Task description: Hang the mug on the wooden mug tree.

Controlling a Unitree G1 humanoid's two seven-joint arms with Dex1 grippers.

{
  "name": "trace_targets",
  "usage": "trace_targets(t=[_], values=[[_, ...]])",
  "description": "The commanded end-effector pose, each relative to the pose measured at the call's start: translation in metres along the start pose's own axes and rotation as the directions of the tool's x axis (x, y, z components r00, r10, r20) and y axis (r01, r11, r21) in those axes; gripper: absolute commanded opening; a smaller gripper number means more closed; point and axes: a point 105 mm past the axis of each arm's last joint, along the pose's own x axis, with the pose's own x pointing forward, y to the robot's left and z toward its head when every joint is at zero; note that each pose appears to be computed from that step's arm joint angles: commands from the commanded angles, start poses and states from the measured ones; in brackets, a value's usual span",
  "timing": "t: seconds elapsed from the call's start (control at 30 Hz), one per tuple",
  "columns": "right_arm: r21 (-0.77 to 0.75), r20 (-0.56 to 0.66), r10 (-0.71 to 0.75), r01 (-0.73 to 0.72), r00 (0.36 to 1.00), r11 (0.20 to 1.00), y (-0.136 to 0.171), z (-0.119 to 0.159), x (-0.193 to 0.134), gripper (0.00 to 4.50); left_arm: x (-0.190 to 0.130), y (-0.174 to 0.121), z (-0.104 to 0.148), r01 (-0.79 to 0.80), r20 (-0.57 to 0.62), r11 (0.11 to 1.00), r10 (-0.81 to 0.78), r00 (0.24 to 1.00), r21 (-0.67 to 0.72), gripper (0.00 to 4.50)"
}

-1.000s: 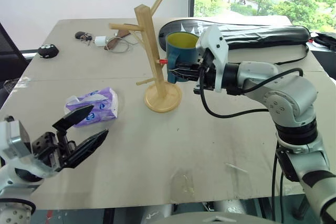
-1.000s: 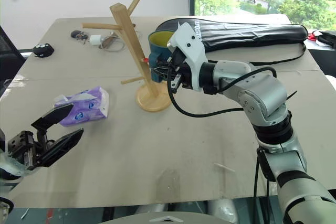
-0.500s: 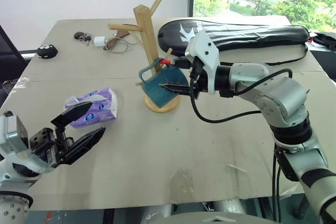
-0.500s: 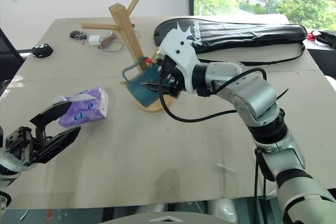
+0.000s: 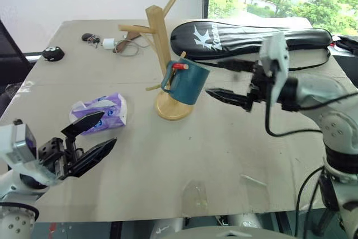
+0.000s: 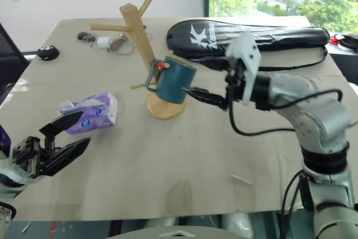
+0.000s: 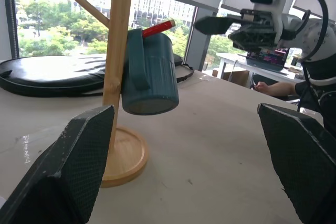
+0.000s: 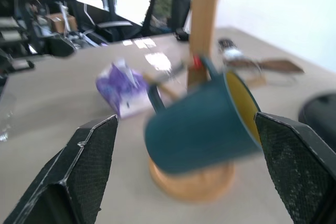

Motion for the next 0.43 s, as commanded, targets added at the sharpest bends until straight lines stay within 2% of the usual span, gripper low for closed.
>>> trace_targets(t=[0.03,0.2,0.43], values=[[-0.032,0.015,-0.087,0.087,0.996,0.996,-0.005,-0.017,-0.032,4.19,0.013,-0.014,-0.015,0.036,-0.078,0.999,-0.037,0.996,-0.01,4.5],[-0.048,-0.138,-0.243,0.239,0.96,0.97,-0.001,-0.083,-0.092,4.19,0.03,-0.027,-0.05,0.01,-0.239,1.0,-0.009,0.971,0.006,4.5],[-0.045,-0.261,-0.316,0.315,0.912,0.948,0.026,-0.119,-0.141,4.19,0.028,-0.031,-0.072,-0.027,-0.33,1.0,0.021,0.944,-0.013,4.5]])
